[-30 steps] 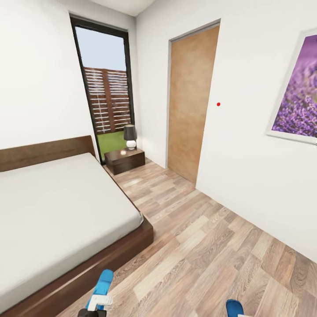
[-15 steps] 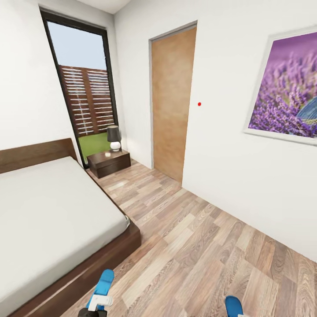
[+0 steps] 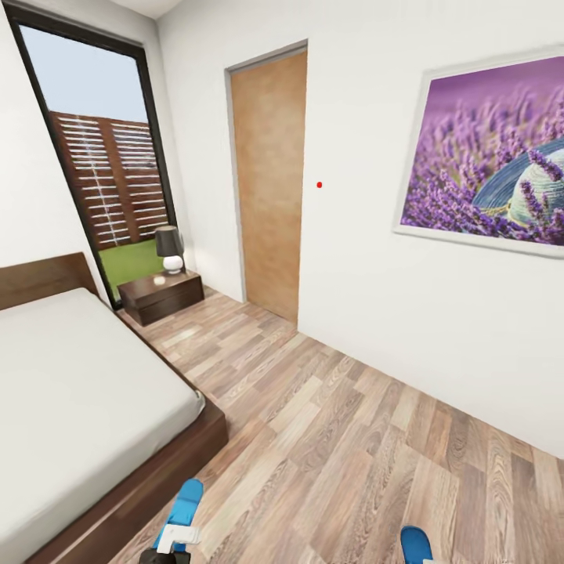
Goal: In the bedroom, move the book from the bed onto either nightstand, and place the two sandals side by side next to the bed.
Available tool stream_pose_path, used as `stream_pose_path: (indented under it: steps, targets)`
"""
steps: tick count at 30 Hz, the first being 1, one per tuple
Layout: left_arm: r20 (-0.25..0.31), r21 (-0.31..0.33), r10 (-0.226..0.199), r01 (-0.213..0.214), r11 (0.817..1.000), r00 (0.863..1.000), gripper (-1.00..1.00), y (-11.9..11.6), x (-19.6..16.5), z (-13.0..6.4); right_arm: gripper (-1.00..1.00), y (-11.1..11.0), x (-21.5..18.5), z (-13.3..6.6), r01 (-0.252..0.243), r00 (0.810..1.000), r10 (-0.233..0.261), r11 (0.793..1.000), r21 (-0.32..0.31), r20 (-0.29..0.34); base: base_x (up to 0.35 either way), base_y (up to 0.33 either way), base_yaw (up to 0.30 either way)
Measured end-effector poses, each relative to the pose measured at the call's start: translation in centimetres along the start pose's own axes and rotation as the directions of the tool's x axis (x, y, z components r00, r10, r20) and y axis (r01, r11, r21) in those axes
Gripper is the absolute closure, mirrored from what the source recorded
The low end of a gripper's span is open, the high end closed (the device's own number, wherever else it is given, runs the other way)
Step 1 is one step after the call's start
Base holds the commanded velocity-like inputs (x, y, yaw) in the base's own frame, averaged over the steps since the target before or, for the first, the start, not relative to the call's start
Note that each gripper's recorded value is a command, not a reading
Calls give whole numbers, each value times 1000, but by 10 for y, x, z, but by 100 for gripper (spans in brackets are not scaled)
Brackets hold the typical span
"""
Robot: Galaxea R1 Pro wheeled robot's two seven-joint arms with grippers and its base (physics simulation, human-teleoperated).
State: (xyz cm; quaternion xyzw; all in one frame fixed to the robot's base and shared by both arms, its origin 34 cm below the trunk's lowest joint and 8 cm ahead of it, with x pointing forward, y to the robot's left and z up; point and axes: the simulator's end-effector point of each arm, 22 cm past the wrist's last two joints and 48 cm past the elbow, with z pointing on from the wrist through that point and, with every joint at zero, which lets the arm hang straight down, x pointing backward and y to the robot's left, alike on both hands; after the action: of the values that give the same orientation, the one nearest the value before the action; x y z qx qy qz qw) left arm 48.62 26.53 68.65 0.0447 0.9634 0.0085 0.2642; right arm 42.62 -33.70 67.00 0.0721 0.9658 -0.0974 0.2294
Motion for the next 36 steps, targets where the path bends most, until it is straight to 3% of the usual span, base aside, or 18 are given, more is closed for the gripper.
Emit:
stream_pose_path:
  steps: [26,36]
  targets:
    - [9,-1,0,0,1000,1000,100,0,-4,-2,100,1,-3,-1,-2,1000,2,1000,-2,8,0,0,-261]
    - [10,0,1,-1,1000,1000,100,0,-5,-2,100,3,-4,-2,0,1000,0,1000,-4,10,21,0,-66]
